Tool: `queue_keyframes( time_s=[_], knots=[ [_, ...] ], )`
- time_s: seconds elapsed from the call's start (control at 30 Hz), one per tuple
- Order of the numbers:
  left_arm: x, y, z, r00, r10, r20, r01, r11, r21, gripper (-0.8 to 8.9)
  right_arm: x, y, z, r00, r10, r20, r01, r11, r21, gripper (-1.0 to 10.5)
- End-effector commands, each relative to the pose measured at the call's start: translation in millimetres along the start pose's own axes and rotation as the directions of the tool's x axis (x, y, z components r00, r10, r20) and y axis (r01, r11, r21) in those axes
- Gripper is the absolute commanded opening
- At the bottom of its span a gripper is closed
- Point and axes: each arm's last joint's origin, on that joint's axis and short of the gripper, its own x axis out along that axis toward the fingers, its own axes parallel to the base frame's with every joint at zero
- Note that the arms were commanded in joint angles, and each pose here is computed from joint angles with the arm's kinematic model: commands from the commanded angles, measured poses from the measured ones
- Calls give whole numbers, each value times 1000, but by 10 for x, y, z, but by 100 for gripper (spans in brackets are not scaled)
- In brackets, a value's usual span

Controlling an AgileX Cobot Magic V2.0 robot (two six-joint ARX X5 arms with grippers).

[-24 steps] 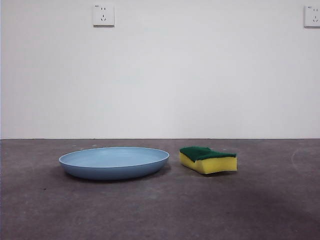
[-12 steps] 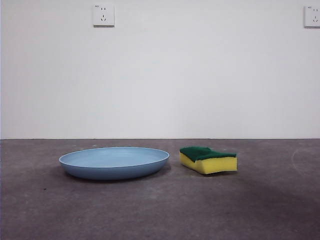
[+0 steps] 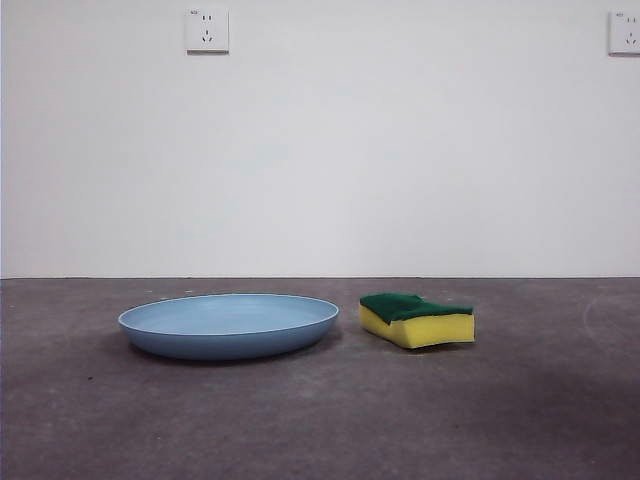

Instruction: Pick up the plate,pick up the cloth,clean the plate with the cloth

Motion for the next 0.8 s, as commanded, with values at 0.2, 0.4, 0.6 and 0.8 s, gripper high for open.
queue_keyframes(
  time_s=[0.2,0.4,0.6,0.8],
  knots=[
    [13,6,-44,1000,5,-10,-5,1000,-11,-3,4,3,-86,998,4,-65,-1,999,47,2],
    [13,6,-44,1000,5,-10,-5,1000,-11,-4,4,1,-82,998,-4,-62,7,998,58,2],
    [13,6,-44,1000,5,-10,-5,1000,-11,-4,4,1,-82,998,-3,-62,7,998,58,2],
    [13,6,-44,1000,5,-10,-5,1000,-11,-4,4,1,-82,998,-3,-62,7,998,58,2]
  ],
)
